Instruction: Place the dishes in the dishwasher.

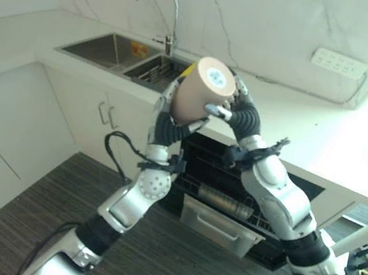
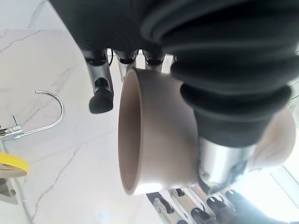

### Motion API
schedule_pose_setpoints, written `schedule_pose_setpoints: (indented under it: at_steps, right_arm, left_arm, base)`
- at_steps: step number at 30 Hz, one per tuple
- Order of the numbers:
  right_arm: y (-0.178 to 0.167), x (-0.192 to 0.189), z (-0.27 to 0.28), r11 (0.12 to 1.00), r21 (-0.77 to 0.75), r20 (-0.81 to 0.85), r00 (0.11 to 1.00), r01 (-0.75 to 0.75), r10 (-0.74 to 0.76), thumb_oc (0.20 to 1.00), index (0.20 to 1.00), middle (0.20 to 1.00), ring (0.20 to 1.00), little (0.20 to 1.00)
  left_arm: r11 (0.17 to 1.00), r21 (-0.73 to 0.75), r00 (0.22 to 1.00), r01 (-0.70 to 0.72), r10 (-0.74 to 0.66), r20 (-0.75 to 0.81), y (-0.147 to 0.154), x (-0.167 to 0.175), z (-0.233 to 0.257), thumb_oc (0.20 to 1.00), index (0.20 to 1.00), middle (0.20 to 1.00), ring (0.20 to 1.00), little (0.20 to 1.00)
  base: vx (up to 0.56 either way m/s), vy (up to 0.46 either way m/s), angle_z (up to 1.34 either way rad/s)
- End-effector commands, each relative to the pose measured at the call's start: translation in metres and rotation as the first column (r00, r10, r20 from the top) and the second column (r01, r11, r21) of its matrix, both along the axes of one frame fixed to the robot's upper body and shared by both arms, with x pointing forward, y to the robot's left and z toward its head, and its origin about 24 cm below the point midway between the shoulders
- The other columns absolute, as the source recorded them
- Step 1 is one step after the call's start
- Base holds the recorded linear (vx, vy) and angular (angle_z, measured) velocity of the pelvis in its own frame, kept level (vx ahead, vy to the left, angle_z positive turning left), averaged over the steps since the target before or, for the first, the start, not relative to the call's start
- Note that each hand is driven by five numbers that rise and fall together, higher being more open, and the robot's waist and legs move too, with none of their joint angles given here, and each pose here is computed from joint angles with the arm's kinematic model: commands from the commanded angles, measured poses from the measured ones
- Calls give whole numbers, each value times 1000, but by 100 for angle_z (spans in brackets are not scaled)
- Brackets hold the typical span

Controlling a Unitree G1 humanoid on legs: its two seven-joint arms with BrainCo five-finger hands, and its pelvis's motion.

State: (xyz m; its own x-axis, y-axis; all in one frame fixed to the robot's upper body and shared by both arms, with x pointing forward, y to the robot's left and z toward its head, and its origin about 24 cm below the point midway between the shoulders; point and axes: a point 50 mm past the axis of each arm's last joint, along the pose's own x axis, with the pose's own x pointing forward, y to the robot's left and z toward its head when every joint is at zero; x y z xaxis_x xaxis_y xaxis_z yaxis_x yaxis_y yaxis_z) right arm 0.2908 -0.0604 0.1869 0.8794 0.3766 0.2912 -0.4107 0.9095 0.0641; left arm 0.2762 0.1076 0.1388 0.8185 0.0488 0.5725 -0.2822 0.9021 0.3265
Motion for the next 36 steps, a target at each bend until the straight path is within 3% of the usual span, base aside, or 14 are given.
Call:
schedule_pose_setpoints:
  at_steps: [1, 26, 27, 28, 29, 36]
  right_arm:
    - [14, -4, 53, 997, 33, 223, 973, -73, 63, 1000, 1000, 1000, 1000, 1000]
    - [22, -10, 66, 997, -13, 313, 947, -71, 71, 1000, 1000, 1000, 1000, 1000]
    - [22, -10, 66, 997, -13, 314, 946, -74, 75, 768, 768, 768, 768, 768]
    - [22, -10, 67, 997, -15, 315, 946, -77, 78, 420, 420, 420, 420, 420]
    - [21, -11, 68, 997, -18, 326, 942, -73, 75, 200, 200, 200, 200, 200]
    - [27, -18, 78, 989, -65, 414, 898, -133, 148, 200, 200, 200, 200, 200]
  left_arm:
    - [988, 39, 971, 148, -153, 182, -26, 3, 42, 200, 200, 200, 200, 200]
    - [961, 176, 921, 215, -260, 291, -44, -9, 57, 200, 200, 200, 200, 200]
    - [960, 177, 920, 216, -261, 293, -44, -10, 57, 200, 200, 200, 200, 200]
    - [959, 183, 916, 217, -265, 301, -44, -10, 58, 200, 200, 200, 200, 200]
    - [957, 187, 913, 220, -270, 307, -44, -11, 59, 200, 200, 200, 200, 200]
    - [949, 224, 884, 222, -293, 364, -48, -15, 64, 200, 200, 200, 200, 200]
  base:
    - [0, 0, 0]
    - [0, 0, 0]
    - [0, 0, 0]
    - [0, 0, 0]
    - [0, 0, 0]
    - [0, 0, 0]
